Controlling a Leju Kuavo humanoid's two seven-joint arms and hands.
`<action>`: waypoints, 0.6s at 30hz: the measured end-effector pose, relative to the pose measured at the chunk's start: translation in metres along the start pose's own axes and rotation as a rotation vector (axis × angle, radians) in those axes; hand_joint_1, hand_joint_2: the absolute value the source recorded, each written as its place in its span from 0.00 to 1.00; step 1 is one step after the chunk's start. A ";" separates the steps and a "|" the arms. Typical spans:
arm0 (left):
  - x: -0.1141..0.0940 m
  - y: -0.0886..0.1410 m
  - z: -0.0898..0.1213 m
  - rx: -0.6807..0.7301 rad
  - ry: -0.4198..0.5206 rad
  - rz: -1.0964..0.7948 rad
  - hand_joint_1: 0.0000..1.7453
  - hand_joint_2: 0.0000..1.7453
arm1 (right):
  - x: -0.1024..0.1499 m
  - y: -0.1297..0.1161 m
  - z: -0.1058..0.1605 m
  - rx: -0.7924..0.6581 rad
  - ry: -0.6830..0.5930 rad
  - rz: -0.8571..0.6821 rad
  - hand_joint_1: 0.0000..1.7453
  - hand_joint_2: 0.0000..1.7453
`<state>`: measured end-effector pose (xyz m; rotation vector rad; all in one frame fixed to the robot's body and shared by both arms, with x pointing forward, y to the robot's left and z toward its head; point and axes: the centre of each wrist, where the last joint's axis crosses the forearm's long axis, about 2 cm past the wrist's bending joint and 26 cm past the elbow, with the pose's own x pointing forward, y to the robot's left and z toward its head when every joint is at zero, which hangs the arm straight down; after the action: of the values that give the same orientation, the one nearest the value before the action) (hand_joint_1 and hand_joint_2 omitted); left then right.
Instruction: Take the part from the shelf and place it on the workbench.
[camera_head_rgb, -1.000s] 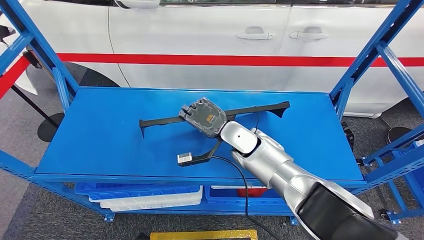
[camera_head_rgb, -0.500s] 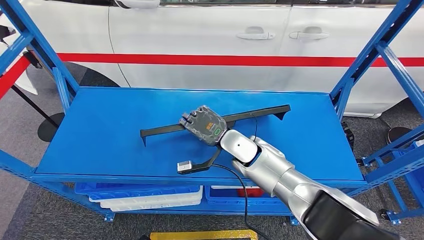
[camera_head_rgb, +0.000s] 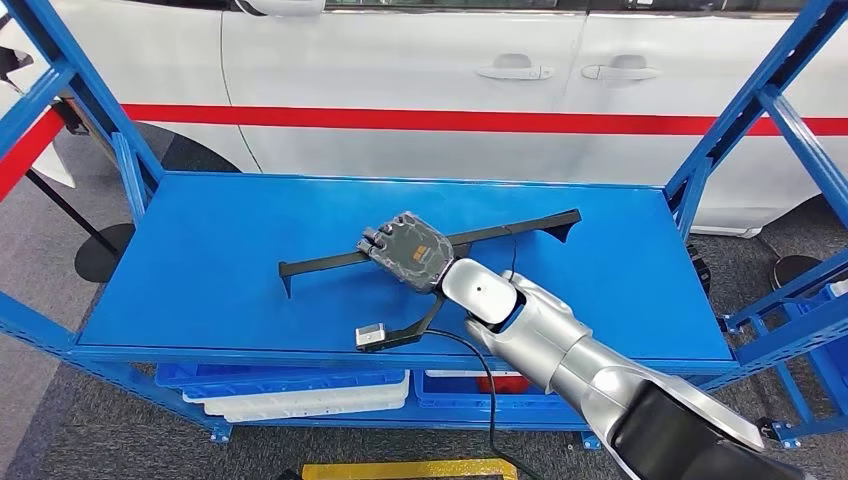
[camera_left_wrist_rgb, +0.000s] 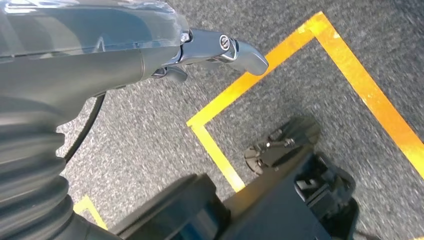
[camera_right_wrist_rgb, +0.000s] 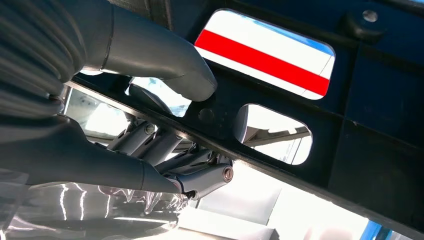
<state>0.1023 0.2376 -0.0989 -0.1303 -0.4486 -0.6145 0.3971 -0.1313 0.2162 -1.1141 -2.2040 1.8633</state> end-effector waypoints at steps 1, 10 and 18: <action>0.000 0.000 0.000 0.000 0.000 -0.001 0.00 1.00 | 0.000 0.001 0.001 0.003 -0.002 0.000 1.00 1.00; -0.001 -0.002 0.000 -0.004 0.000 -0.003 0.00 1.00 | -0.001 -0.001 -0.001 0.004 -0.018 0.011 1.00 1.00; -0.003 -0.002 0.001 -0.003 0.004 0.002 0.00 1.00 | 0.001 -0.001 -0.002 0.005 -0.030 -0.001 1.00 1.00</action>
<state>0.0984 0.2379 -0.0998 -0.1325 -0.4435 -0.6132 0.3965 -0.1295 0.2176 -1.0913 -2.2144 1.8965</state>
